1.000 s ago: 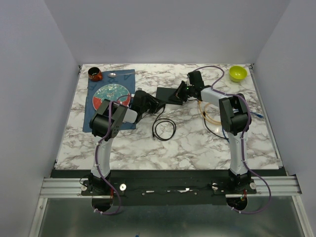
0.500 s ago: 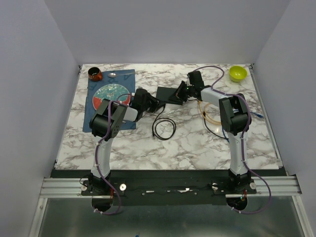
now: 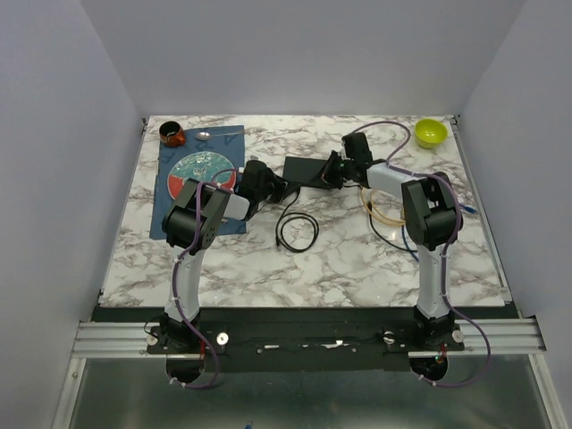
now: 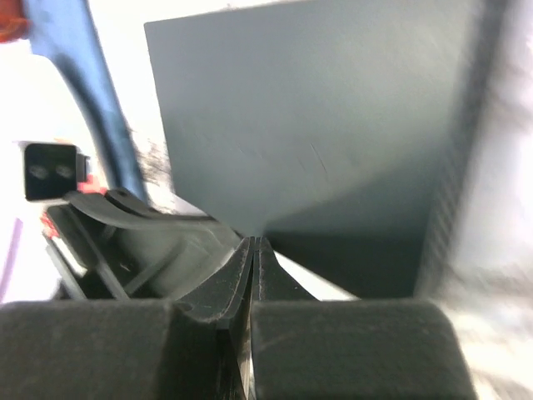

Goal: Pull the plug from the switch port

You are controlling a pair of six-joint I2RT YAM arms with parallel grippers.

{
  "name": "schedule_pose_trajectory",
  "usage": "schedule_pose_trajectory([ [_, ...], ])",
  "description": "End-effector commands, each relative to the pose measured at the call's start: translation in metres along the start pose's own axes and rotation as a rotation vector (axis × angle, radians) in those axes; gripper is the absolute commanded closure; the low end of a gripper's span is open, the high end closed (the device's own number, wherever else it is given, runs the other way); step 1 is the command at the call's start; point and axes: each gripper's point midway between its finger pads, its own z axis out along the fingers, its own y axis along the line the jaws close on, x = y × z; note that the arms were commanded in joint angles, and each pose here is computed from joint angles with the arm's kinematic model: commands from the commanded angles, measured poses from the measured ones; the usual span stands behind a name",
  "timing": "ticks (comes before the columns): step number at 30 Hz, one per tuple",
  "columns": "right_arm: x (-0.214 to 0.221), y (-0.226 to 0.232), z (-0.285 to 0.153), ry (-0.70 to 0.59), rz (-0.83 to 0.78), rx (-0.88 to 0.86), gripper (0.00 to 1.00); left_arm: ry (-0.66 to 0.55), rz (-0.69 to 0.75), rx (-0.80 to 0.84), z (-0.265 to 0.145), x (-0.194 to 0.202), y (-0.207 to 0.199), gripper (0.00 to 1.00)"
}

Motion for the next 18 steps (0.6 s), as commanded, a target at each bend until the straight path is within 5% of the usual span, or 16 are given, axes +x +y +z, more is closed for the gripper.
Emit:
schedule_pose_trajectory([
  [1,-0.001,-0.001,-0.023,-0.086,-0.096,0.076,0.91,-0.018,-0.026,-0.081,0.002,-0.004,0.035,1.0],
  [18,0.027,-0.01,-0.006,0.006,-0.149,0.133,0.91,0.001,-0.046,-0.077,0.001,-0.003,0.042,1.0],
])
